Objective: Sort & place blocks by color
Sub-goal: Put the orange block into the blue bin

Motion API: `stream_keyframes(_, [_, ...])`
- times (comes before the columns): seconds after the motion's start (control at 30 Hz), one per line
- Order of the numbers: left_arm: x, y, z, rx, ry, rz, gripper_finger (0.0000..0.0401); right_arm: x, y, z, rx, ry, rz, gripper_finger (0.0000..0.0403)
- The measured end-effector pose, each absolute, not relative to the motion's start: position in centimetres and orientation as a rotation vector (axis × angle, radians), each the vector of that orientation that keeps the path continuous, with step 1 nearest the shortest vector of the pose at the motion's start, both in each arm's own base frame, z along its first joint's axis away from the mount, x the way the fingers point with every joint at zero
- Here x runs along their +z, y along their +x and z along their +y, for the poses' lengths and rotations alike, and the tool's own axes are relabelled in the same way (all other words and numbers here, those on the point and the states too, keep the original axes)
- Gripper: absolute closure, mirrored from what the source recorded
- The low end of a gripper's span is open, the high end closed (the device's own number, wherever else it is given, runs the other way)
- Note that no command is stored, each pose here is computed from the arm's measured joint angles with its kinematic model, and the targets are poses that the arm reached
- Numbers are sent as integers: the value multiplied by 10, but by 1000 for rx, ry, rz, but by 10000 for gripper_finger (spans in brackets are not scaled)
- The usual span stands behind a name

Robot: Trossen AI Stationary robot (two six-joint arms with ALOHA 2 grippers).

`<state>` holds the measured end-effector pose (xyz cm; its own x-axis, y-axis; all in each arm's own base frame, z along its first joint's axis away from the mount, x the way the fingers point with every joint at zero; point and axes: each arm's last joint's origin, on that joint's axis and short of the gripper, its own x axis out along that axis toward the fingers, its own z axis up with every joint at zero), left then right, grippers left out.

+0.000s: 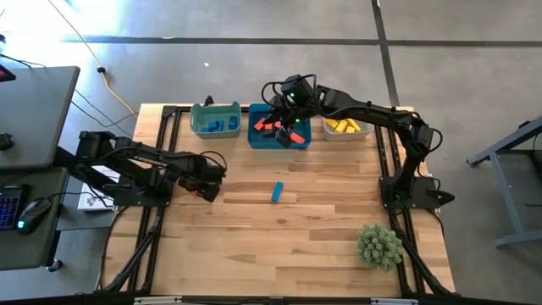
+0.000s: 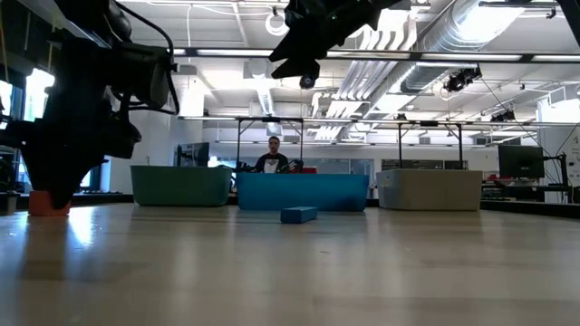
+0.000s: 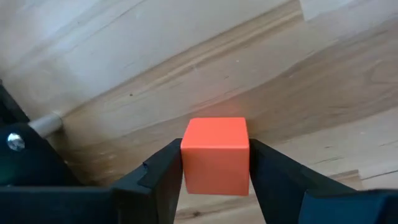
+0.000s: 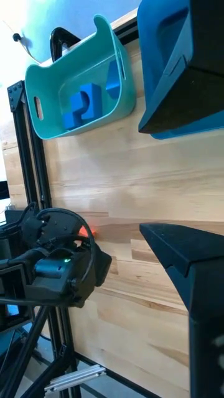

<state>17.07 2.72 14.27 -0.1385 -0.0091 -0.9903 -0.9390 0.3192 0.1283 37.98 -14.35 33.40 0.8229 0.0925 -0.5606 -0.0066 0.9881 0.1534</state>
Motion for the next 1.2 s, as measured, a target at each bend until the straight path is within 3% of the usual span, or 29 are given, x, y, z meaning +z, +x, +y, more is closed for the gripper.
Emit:
stream_keyframes(0.23, [142, 174, 28, 950, -854, 1485, 293, 334, 380, -144, 53, 147, 602, 166])
stream_keyframes(0.4, [150, 178, 32, 886, -849, 1419, 293, 334, 380, -145, 27, 137, 601, 166])
stream_keyframes(0.83, [204, 217, 93, 631, -886, 637, 293, 342, 372, -177, -49, 93, 508, 166])
stream_keyframes(1.2, [220, 213, 154, 619, -806, 303, 293, 342, 358, -204, -120, 112, 504, 166])
